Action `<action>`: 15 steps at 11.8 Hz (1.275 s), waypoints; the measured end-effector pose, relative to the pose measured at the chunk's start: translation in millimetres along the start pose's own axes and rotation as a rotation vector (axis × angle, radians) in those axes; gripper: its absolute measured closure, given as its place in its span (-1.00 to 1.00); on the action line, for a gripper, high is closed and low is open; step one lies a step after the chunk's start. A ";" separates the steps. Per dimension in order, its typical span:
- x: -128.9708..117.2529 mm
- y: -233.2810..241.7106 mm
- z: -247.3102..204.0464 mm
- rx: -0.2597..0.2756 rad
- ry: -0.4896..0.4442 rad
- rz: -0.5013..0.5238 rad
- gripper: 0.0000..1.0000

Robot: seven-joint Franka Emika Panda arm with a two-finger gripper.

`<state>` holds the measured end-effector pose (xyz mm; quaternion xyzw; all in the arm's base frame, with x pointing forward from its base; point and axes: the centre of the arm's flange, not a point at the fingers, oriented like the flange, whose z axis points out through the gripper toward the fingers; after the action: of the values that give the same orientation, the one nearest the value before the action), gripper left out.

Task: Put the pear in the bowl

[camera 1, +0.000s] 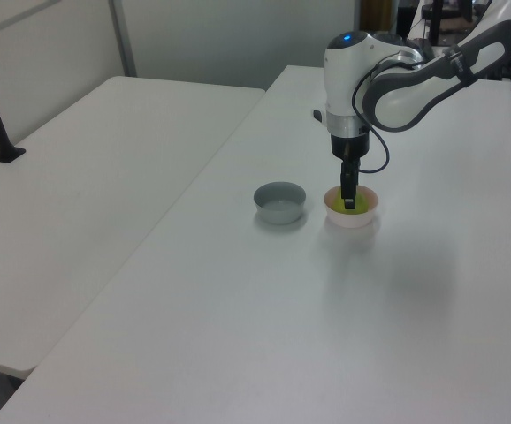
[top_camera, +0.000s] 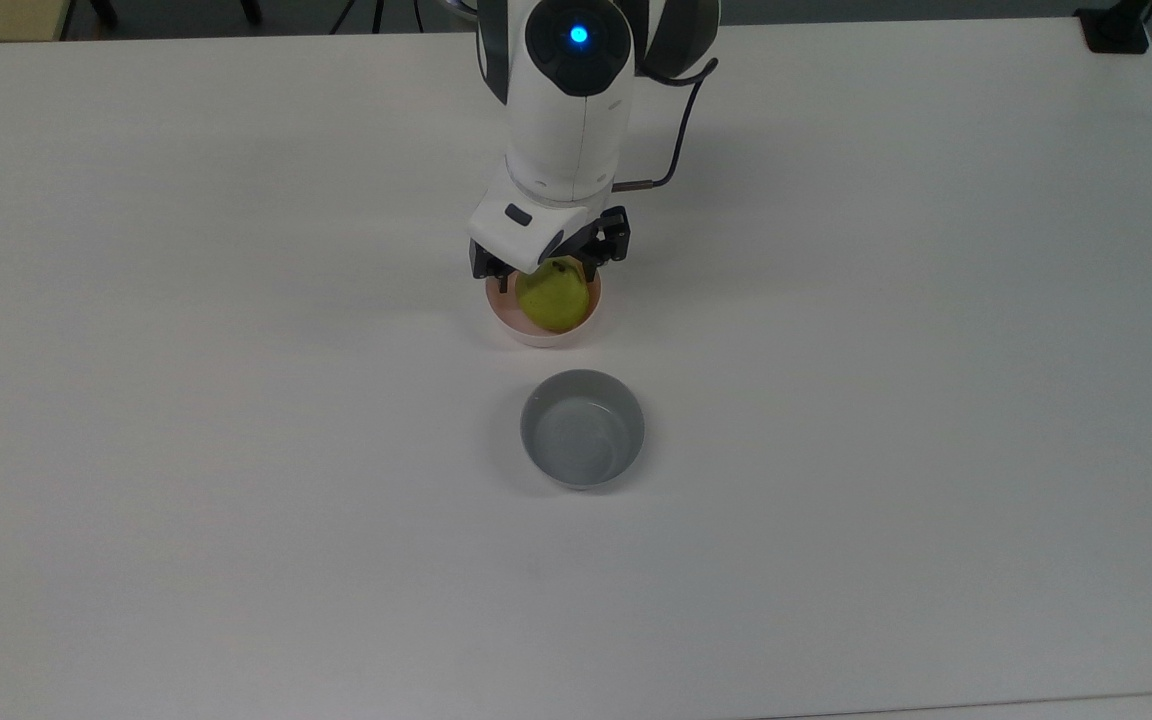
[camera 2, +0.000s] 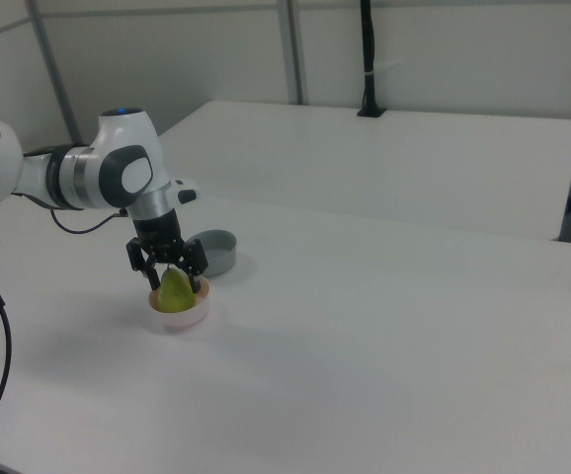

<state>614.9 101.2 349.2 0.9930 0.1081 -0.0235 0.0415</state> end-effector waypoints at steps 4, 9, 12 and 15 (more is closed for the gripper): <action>3.1 2.9 -21.6 0.000 0.036 0.008 -1.00; -19.5 30.6 -118.5 0.006 0.028 0.057 -1.00; -56.4 71.7 -177.1 0.017 0.049 0.128 -1.00; -88.0 94.5 -221.5 0.026 0.038 0.171 -1.00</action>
<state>557.9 9.9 581.9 0.9993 0.0233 -0.0023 0.0286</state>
